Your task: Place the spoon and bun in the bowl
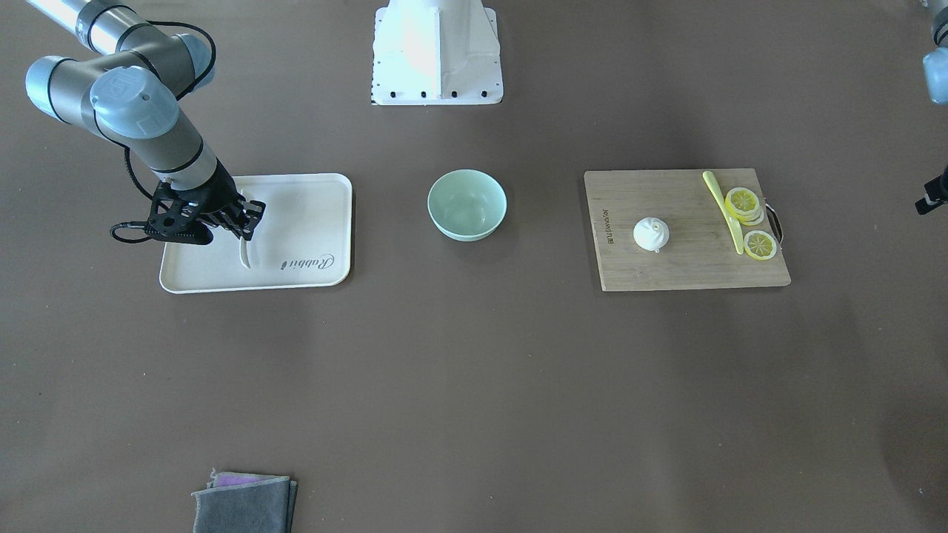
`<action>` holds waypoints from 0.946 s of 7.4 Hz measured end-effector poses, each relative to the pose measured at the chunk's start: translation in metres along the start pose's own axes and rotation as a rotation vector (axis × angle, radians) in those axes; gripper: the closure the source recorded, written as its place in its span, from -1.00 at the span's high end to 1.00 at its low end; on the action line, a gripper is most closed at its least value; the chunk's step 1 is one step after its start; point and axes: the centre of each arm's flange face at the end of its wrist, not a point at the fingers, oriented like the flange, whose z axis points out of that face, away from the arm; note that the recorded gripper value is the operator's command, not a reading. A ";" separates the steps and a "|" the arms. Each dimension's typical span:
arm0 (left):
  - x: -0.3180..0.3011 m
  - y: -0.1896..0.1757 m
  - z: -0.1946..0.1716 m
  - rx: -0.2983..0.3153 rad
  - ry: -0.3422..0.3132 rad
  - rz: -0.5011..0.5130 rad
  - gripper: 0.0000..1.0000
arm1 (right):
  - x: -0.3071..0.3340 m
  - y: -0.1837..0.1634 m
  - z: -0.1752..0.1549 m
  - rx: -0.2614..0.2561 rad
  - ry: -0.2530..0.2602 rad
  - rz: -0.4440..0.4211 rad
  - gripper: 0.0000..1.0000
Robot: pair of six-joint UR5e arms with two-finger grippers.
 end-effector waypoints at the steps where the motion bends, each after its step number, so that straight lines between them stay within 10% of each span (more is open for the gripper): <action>1: 0.020 -0.004 0.000 -0.001 0.008 -0.023 0.95 | -0.029 -0.005 -0.013 -0.003 0.014 0.022 -1.00; 7: 0.250 -0.002 0.066 -0.123 0.041 -0.134 0.95 | -0.222 0.051 -0.083 -0.017 -0.043 0.406 -1.00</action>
